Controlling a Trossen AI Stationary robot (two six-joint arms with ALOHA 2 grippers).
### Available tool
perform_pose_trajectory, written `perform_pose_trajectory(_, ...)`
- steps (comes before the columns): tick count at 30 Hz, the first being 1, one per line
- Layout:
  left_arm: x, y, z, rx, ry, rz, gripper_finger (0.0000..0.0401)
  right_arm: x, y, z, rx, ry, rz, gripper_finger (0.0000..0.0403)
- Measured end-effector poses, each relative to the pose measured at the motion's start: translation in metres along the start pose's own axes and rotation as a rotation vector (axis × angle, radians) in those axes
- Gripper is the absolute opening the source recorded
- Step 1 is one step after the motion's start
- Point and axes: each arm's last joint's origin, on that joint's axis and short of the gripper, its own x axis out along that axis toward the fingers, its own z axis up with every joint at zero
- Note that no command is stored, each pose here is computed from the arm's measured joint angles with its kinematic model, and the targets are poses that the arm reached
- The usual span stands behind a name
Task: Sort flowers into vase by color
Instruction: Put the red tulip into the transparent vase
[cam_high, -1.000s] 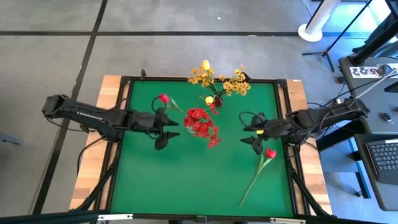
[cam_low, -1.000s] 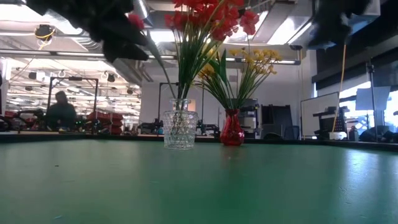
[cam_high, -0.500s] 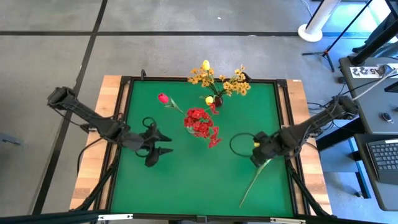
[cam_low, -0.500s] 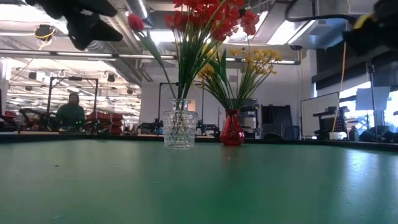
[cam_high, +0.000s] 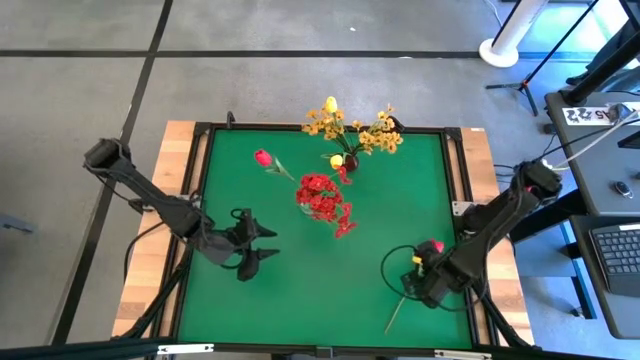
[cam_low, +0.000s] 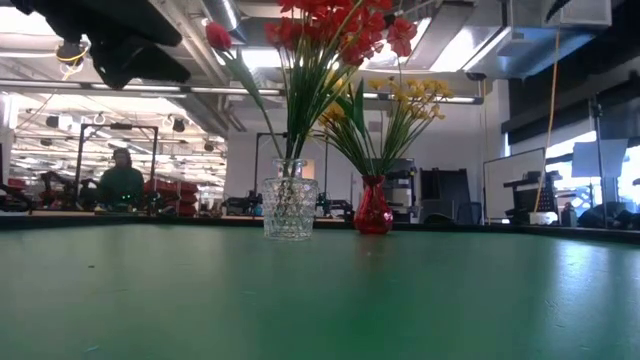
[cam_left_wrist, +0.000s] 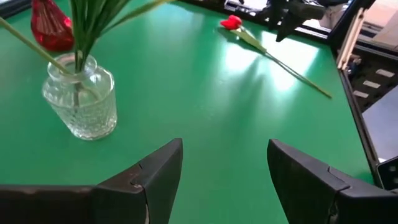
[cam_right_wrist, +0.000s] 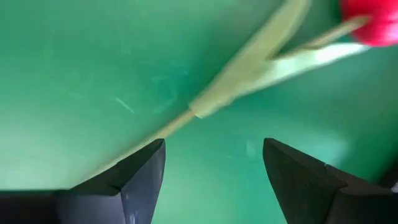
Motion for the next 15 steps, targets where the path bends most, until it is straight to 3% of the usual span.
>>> perform_pose_trajectory(7, 0.009, -0.004, -0.006, -0.002, 0.011, 0.006, 0.0229, 0.040, -0.007, 0.007, 0.081, 0.052, 0.063, 0.0270)
perform_pose_trajectory(15, 0.009, -0.005, -0.007, -0.010, 0.022, -0.006, 0.0229, 0.050, -0.017, 0.016, 0.155, 0.019, 0.041, 0.0254)
